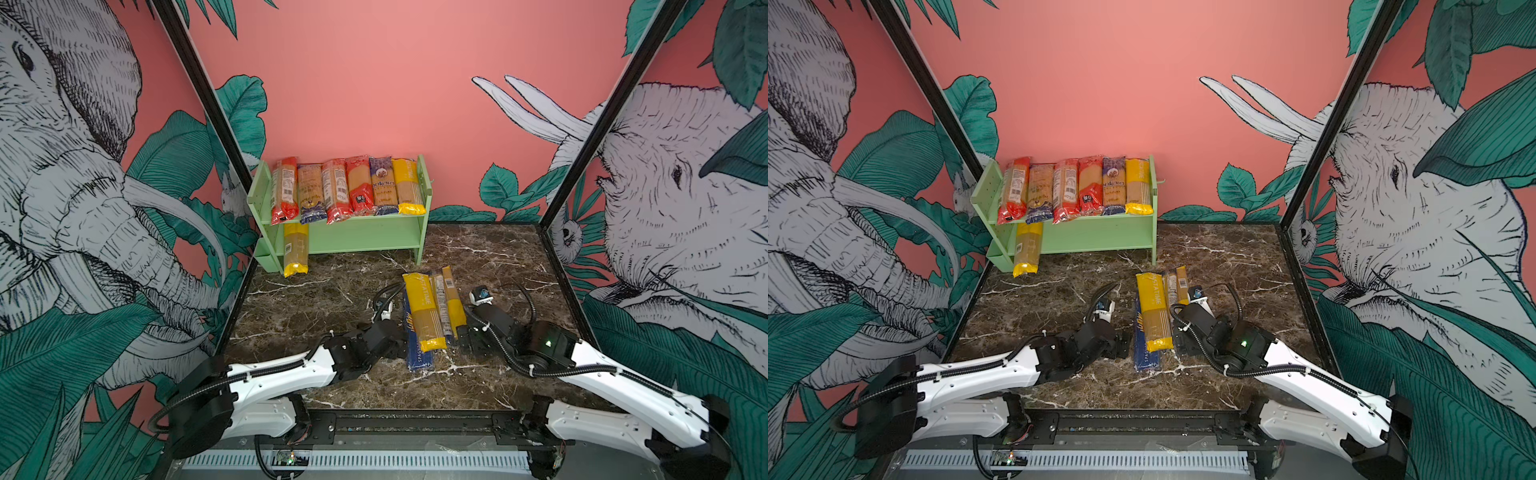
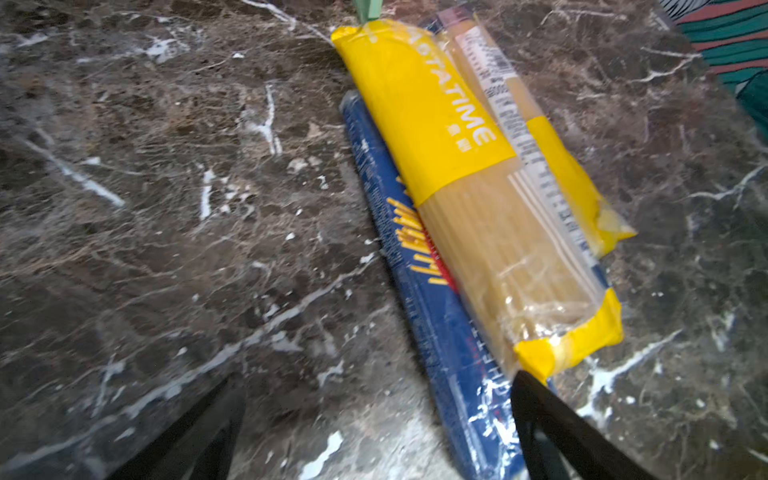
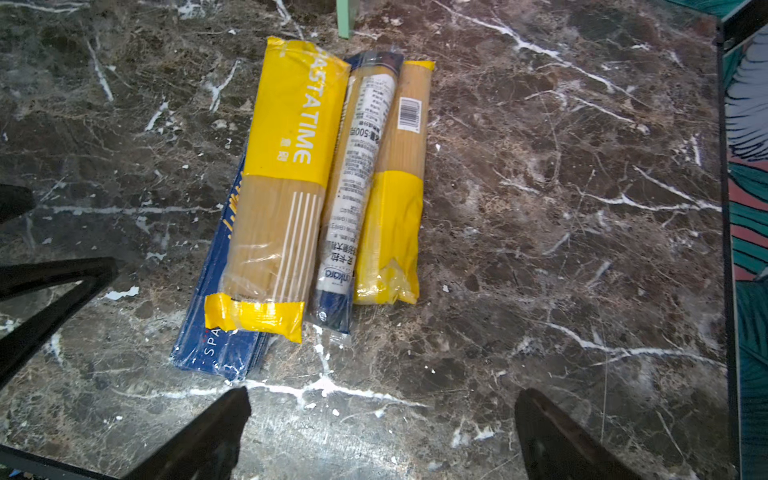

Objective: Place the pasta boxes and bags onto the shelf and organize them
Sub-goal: 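Withdraw the left gripper back down to the remaining packs on the table, then close the left gripper on the next yellow Pastatime pack while the right gripper draws back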

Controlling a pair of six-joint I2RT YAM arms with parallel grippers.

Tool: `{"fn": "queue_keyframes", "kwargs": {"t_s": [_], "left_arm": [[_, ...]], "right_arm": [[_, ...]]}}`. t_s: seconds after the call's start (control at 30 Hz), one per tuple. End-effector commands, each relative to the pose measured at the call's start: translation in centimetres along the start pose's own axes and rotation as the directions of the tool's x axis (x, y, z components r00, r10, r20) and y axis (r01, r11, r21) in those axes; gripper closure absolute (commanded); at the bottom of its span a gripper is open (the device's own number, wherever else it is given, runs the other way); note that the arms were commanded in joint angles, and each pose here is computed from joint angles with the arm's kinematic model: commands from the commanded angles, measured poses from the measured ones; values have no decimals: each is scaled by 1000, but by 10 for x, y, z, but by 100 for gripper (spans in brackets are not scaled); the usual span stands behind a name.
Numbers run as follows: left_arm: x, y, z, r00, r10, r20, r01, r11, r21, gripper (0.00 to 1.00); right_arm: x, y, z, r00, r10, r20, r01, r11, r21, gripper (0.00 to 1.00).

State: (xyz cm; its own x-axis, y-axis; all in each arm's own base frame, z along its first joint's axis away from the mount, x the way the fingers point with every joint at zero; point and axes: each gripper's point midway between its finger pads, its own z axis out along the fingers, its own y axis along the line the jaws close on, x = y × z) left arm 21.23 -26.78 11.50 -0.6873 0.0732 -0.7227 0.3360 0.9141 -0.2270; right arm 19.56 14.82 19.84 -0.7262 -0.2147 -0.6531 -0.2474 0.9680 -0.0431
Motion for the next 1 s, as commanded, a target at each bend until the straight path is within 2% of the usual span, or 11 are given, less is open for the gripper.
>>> {"fn": "queue_keyframes", "kwargs": {"t_s": [0.0,0.13,0.4,0.6,0.97], "left_arm": [[-20,-32,3,999,-40,35,38,997,69,1],[-19,-52,13,1000,-17,9,16,998,54,1],[-10,-79,41,998,-52,-40,51,999,-6,1],[-2,-99,54,997,-9,-82,4,998,-61,1],[25,-83,58,990,-24,-140,-2,983,-182,1]], "right_arm": [[7,-19,-3,1000,19,-3,-19,998,56,1],[7,-29,-8,999,39,19,-40,998,54,1],[7,-38,-15,998,46,34,-48,998,40,1],[10,-47,-22,997,52,48,-54,998,36,1],[17,-49,-24,997,56,49,-57,998,19,1]]}}
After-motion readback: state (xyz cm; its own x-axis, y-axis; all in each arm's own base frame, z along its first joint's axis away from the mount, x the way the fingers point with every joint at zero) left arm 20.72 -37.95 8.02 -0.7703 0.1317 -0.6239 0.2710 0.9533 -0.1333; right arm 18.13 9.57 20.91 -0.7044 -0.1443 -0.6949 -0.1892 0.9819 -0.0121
